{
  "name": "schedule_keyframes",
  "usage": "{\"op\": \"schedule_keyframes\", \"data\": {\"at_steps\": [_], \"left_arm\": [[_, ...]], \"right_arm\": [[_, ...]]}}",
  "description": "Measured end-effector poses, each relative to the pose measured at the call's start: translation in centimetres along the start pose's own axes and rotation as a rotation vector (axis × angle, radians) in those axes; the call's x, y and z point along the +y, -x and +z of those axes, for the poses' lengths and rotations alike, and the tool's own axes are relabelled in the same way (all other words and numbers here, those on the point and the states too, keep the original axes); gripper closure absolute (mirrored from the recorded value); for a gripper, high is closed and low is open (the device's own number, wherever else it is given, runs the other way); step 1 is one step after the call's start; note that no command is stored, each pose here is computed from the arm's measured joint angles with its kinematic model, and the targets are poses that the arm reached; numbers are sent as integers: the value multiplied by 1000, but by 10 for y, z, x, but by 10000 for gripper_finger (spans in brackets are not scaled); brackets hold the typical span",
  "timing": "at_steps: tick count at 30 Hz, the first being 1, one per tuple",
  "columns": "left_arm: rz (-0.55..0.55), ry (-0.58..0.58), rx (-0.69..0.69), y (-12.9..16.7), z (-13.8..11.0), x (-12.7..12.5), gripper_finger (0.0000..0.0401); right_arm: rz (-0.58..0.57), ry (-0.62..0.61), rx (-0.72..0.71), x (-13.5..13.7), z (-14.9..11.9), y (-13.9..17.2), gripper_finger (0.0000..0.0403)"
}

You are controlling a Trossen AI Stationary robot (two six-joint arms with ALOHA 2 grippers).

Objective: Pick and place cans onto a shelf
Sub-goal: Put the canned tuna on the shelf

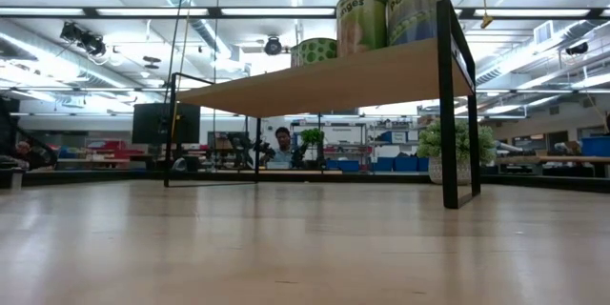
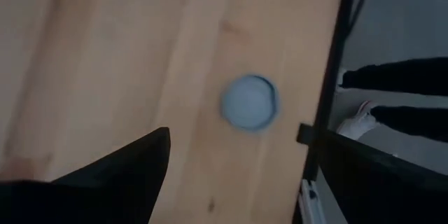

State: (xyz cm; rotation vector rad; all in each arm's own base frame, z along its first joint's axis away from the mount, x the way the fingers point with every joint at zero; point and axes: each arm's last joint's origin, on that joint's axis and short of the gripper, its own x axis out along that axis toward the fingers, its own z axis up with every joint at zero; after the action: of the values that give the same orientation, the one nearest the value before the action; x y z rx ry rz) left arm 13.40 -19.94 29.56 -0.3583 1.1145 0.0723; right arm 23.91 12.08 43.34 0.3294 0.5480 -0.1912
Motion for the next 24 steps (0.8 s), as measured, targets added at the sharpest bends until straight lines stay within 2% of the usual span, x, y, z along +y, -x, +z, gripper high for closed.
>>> {"op": "schedule_keyframes", "data": {"at_steps": [4,10,13,15,17,20,24], "left_arm": [[-13,-45,19,-21,-19,-24,45],[130,-110,72,-67,-45,-41,45],[186,-106,83,-86,-53,-45,44],[182,-118,83,-95,-56,-49,44],[133,-130,63,-103,-60,-53,44],[87,-99,71,-119,-68,-46,44],[115,-60,90,-131,-76,-32,44]], "right_arm": [[-1,-8,-17,1,1,0,56],[18,-25,-41,3,4,0,56],[18,-31,-41,3,4,0,56],[19,-34,-41,3,4,0,56],[22,-41,-38,3,4,0,56],[25,-43,-36,3,4,0,56],[37,-49,-27,3,3,0,56]]}}
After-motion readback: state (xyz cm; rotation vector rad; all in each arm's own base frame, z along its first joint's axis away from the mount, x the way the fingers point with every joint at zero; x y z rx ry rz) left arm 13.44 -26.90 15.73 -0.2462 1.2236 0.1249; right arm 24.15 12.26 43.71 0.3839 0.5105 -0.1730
